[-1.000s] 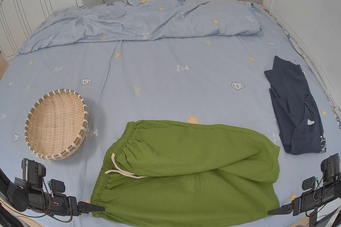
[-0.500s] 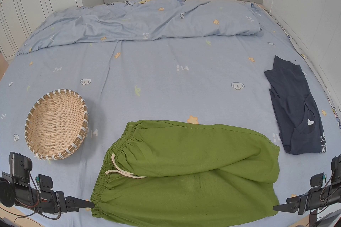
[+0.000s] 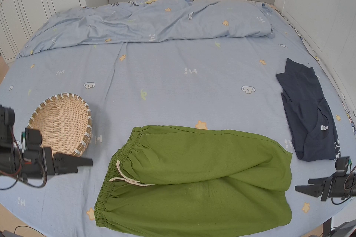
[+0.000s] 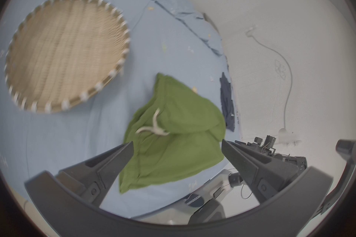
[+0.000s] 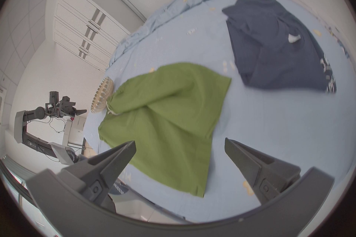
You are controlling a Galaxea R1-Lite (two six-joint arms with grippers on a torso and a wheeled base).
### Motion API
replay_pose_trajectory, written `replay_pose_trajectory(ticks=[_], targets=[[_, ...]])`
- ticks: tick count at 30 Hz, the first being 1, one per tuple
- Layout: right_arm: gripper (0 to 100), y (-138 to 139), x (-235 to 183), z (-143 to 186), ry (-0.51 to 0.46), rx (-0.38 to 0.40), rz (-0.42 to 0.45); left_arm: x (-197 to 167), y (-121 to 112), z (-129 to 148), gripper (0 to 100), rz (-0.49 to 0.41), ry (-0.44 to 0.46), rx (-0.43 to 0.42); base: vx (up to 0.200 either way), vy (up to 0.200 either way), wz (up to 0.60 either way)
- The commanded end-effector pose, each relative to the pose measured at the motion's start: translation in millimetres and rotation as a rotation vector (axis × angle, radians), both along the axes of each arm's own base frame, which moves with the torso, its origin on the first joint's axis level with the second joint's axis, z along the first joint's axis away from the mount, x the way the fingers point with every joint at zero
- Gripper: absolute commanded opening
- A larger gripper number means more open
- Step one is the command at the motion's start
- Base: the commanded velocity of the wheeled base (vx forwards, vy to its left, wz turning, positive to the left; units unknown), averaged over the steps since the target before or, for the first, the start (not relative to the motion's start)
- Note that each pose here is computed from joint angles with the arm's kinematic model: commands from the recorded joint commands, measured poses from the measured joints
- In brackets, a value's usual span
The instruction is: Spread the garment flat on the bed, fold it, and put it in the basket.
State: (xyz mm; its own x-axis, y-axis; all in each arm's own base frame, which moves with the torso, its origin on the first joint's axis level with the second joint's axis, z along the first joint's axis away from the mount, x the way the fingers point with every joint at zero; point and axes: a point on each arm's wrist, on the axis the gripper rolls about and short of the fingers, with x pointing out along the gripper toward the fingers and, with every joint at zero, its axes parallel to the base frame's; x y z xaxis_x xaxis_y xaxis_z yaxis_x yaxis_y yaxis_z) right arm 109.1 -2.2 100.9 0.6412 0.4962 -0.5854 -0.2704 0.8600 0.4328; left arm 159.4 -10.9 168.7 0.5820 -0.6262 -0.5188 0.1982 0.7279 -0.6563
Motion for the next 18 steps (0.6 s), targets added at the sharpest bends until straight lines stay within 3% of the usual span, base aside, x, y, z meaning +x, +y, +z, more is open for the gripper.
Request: replay_pose_trajectory(ticks=[1,9,18], targets=[[100,-6,46,45,-0.142,-0.012,-0.009,86,-41,25,100,-0.095,0.040,-0.047,0.000,0.000,0.00],[100,-6,103,67,-0.157,-0.049,-0.010,176,-55,7,100,-0.087,0.074,-0.041,0.000,0.000,0.00],[100,4,113,48,-0.063,-0.050,0.037,230,-65,-32,100,-0.092,0.162,-0.028,0.000,0.000,0.00]])
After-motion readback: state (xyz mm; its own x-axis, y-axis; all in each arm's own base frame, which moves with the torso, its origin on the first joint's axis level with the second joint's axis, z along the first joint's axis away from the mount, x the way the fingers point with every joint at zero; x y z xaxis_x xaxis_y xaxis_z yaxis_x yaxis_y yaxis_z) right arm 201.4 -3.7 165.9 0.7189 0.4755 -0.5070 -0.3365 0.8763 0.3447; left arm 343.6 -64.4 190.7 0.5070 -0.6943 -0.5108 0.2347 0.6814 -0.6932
